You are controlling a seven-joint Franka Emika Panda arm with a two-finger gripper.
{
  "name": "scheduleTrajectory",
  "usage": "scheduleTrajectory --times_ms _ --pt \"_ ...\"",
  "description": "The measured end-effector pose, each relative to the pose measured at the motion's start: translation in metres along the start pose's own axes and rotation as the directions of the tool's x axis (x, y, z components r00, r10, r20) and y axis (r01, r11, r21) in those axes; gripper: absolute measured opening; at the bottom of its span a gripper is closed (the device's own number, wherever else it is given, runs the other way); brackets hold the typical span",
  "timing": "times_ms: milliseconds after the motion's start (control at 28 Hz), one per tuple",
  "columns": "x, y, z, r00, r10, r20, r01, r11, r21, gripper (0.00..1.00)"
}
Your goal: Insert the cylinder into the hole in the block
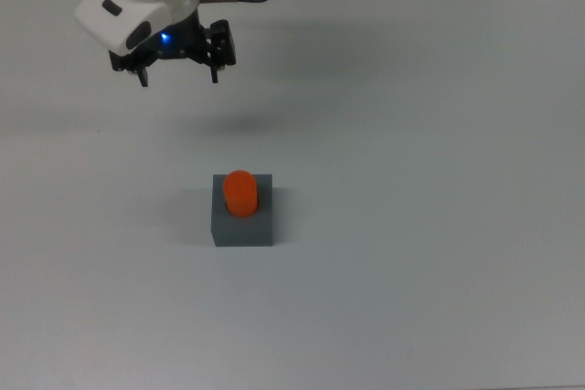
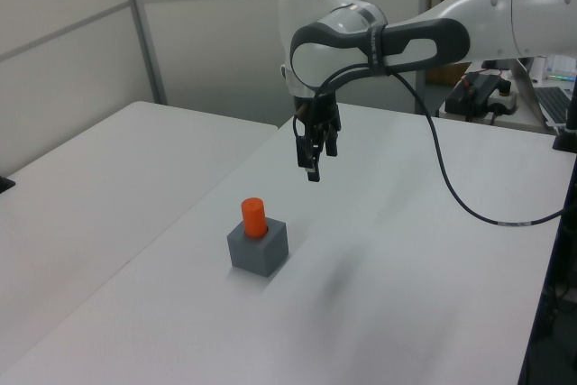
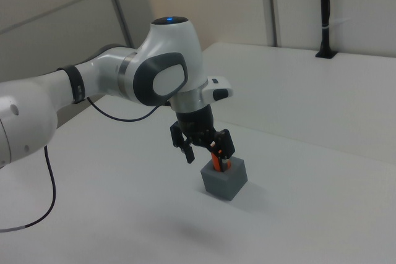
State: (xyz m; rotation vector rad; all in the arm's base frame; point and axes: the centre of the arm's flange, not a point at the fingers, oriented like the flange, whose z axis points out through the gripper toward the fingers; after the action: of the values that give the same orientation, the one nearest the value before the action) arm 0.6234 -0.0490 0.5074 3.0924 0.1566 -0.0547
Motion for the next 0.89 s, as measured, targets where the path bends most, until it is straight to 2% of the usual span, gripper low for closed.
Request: scheduleTrajectory --times_ms 893 --pt "0.0028 -0.0052 0.0067 1.000 -0.009 0.012 0.009 1.000 0.001 1.00"
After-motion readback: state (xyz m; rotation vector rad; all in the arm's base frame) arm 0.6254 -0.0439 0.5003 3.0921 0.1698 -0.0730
